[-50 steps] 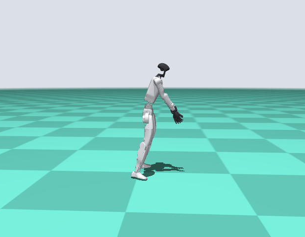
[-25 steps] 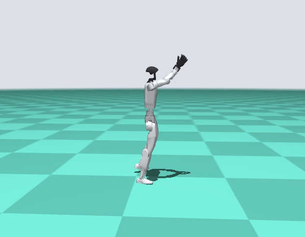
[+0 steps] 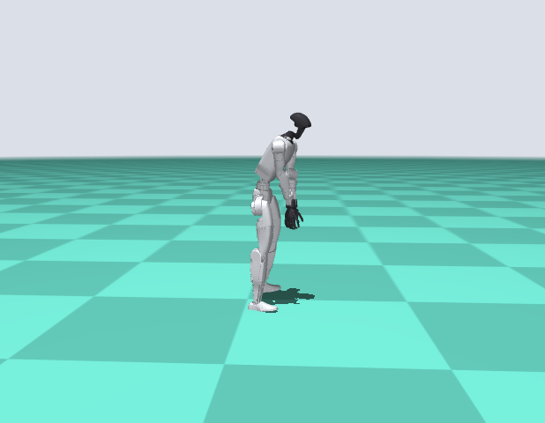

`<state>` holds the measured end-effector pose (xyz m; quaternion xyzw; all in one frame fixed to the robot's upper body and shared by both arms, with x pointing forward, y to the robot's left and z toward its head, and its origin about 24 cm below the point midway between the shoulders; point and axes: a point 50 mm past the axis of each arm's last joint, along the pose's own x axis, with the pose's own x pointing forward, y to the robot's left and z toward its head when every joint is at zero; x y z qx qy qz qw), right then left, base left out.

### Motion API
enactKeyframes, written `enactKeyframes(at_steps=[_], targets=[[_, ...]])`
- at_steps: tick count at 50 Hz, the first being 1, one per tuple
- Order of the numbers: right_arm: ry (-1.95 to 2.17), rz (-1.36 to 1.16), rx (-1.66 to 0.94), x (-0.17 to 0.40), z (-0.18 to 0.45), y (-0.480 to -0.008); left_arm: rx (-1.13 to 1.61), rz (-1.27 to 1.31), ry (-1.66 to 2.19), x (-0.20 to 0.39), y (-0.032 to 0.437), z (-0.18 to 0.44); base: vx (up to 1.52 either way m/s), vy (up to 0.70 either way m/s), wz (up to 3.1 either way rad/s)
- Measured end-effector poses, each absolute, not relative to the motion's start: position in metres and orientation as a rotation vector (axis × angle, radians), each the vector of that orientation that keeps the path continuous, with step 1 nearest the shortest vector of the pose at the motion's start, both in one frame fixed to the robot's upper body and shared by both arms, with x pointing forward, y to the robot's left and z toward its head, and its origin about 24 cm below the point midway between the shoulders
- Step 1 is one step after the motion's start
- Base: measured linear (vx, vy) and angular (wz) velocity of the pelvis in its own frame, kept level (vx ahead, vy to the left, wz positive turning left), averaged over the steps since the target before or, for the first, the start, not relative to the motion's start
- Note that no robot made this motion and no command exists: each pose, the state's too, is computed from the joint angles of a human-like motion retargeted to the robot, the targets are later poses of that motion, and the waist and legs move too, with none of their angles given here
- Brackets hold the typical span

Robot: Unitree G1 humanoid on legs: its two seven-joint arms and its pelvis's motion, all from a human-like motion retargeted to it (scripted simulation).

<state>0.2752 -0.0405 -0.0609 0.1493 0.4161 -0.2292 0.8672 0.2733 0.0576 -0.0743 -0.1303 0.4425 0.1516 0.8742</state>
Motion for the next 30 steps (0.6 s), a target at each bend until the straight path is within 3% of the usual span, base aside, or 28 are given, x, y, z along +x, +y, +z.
enactKeyframes(at_steps=[11,17,22,25,28,30], targets=[[0.687,-0.411,0.414,0.301,-0.03,-0.035,-0.184,0.236,0.767,0.301,0.054,-0.048,-0.02,0.01,0.04],[0.568,-0.412,0.473,0.345,0.02,-0.045,-0.163,0.192,0.644,0.345,0.047,0.006,0.12,0.0,0.09],[0.242,-0.326,0.501,0.395,0.127,-0.053,-0.137,0.119,0.344,0.395,0.032,0.11,0.11,0.01,-0.04],[-0.09,-0.239,0.498,0.407,0.235,-0.055,-0.13,0.051,0.017,0.412,0.02,0.217,0.07,0.02,-0.02],[-0.497,-0.183,0.359,0.388,0.348,-0.067,-0.122,-0.067,-0.352,0.392,-0.003,0.328,0.02,0.01,0.01],[-0.754,-0.152,0.418,0.353,0.415,-0.069,-0.148,-0.128,-0.602,0.361,-0.016,0.396,0.0,0.0,0.0]])
